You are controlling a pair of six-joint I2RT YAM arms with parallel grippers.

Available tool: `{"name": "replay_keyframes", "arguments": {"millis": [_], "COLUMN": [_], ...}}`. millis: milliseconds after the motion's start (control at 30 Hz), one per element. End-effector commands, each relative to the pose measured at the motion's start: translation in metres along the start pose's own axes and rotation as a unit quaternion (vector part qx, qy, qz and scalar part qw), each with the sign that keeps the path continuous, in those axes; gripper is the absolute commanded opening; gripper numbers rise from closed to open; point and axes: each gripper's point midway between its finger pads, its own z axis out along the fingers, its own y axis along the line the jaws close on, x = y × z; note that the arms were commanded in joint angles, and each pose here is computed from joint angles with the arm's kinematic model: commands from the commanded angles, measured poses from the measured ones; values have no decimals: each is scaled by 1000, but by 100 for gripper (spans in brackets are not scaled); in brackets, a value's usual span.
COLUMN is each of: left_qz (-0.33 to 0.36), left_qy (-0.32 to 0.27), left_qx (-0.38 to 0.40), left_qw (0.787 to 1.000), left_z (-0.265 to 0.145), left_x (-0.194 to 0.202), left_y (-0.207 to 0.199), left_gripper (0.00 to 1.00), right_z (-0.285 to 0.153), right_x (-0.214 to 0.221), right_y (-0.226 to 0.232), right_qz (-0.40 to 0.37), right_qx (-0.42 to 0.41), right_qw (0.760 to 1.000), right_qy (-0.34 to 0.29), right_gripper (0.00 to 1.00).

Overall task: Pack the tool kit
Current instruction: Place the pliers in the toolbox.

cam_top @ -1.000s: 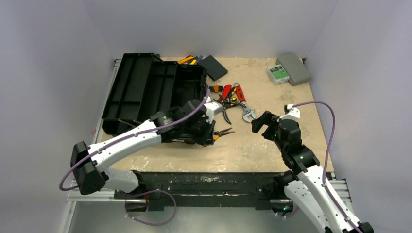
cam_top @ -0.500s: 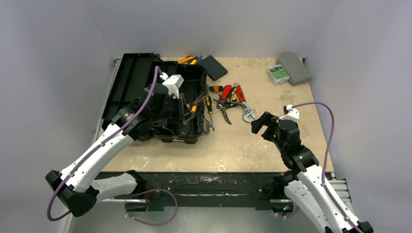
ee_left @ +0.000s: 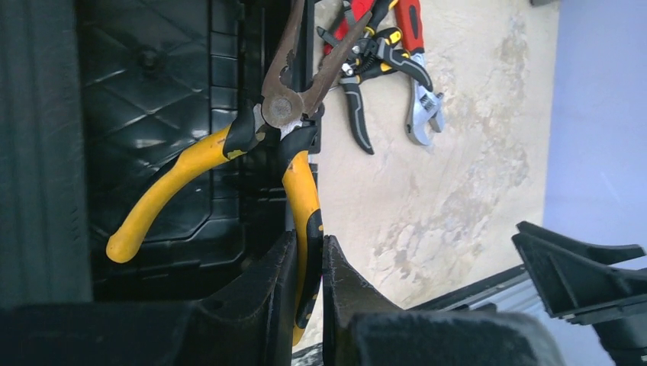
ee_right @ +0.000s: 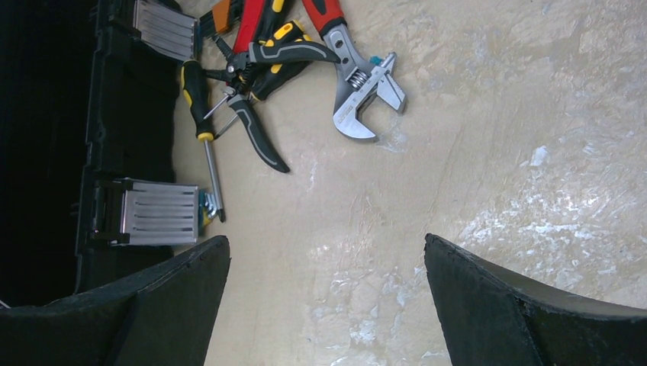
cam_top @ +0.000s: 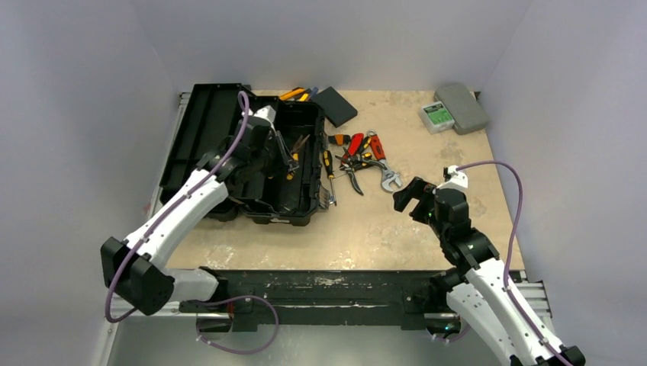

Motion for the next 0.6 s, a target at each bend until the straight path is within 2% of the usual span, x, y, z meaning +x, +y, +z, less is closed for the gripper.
{"name": "replay_keyframes", "arguments": {"millis": [0, 167, 300, 433, 567], "left_qz": [-55, -110, -154, -136, -113], "left_qy": [-7, -4, -13, -28, -17], "left_qx": [115, 116, 72, -14, -45], "left_qw": [992, 987, 985, 990, 992], "left_z": [9, 38, 61, 77, 96], "left_x": [-24, -34, -41, -45, -42], "left_y": [-46, -42, -17, 20, 43], "left_gripper": [0, 0, 0, 0, 0], "right_z": [0, -2, -3, -2, -1], "right_x": [-3, -3, 0, 6, 8], "right_y": [3, 2, 0, -4, -5], "right_qz": [6, 5, 4, 4, 4], "right_qx": [-6, -4, -4, 0, 0], "right_qw": [1000, 1000, 1000, 1000, 1000], "right_qy": [-6, -5, -3, 3, 5], "right_gripper": [98, 98, 98, 98, 98]}}
